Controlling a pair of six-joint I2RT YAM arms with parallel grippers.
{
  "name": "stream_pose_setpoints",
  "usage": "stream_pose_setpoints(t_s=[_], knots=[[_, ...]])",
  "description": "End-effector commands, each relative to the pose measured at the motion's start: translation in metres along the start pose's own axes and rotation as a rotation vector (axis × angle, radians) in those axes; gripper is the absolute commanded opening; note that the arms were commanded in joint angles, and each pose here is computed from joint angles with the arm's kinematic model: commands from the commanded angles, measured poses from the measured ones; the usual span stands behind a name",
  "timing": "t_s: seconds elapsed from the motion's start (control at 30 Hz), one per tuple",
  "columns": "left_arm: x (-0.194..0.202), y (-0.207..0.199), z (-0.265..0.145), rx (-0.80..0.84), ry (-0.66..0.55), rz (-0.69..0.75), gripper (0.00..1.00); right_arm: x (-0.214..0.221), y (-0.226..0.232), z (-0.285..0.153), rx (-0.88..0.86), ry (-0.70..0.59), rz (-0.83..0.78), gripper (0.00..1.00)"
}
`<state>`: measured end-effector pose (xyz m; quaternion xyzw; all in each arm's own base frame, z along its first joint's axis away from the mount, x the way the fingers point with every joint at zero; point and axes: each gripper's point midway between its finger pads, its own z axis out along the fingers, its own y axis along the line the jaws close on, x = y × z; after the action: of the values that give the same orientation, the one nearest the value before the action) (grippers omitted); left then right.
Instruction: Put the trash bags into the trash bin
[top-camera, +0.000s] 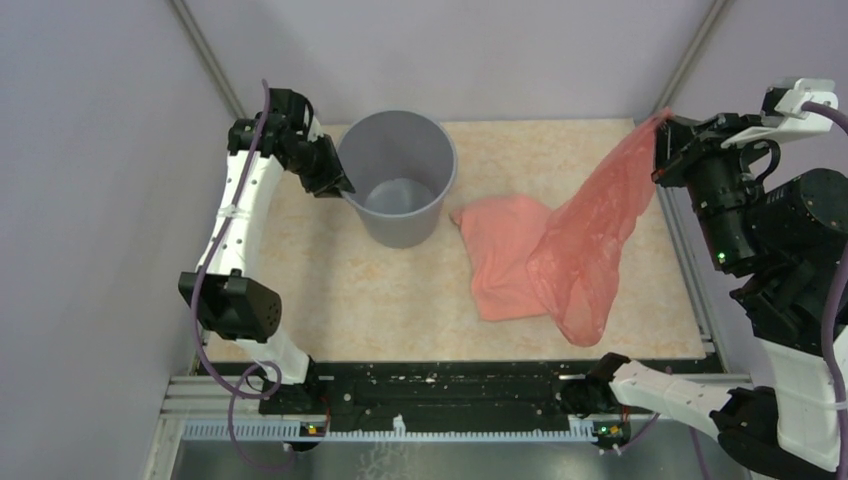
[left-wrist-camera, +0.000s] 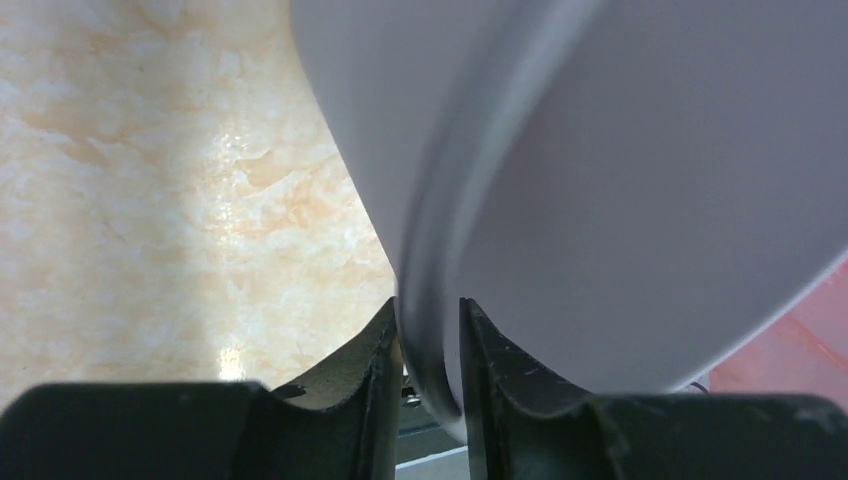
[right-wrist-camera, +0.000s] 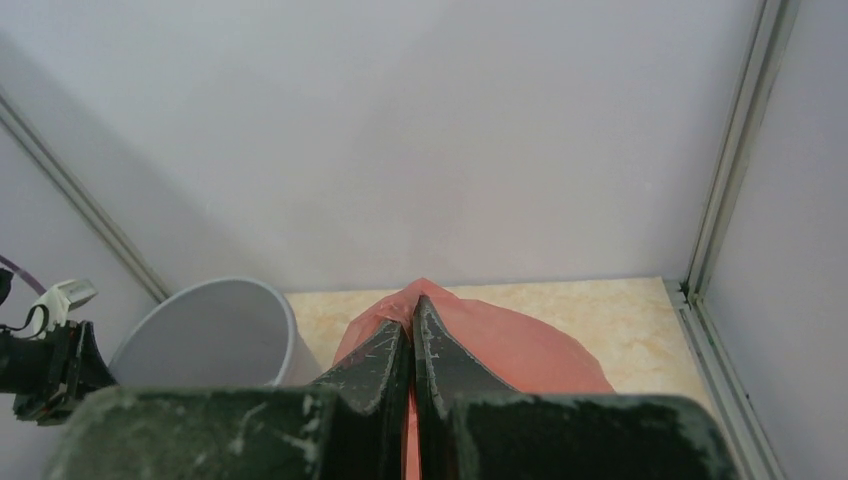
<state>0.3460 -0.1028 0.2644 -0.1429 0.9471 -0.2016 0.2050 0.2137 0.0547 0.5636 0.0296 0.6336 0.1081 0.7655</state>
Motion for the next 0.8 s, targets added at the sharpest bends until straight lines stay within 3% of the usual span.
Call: stream_pose_setpoints(t_s=[0.0,0.37,0.6,0.77], knots=[[-0.017,-0.027,-0.009,0.109,-0.056,0.009,0.35,0.002,0.005,0.005,-0.017,0.021,-0.041,0.0],[-0.027,-0.031,-0.018,0.138,-0.176,0.053,0.62,-0.028,0.018,0.013,-0.062,-0.054,-0.044,0.0],[-0.043,-0.031,-0.075,0.127,-0.451,0.174,0.82,-0.058,0.048,0.013,-0.217,-0.152,0.001,0.0],[-0.028,-0.052,-0.119,0.262,-0.564,0.262,0.84,-0.077,0.085,0.011,-0.399,-0.238,0.047,0.0]])
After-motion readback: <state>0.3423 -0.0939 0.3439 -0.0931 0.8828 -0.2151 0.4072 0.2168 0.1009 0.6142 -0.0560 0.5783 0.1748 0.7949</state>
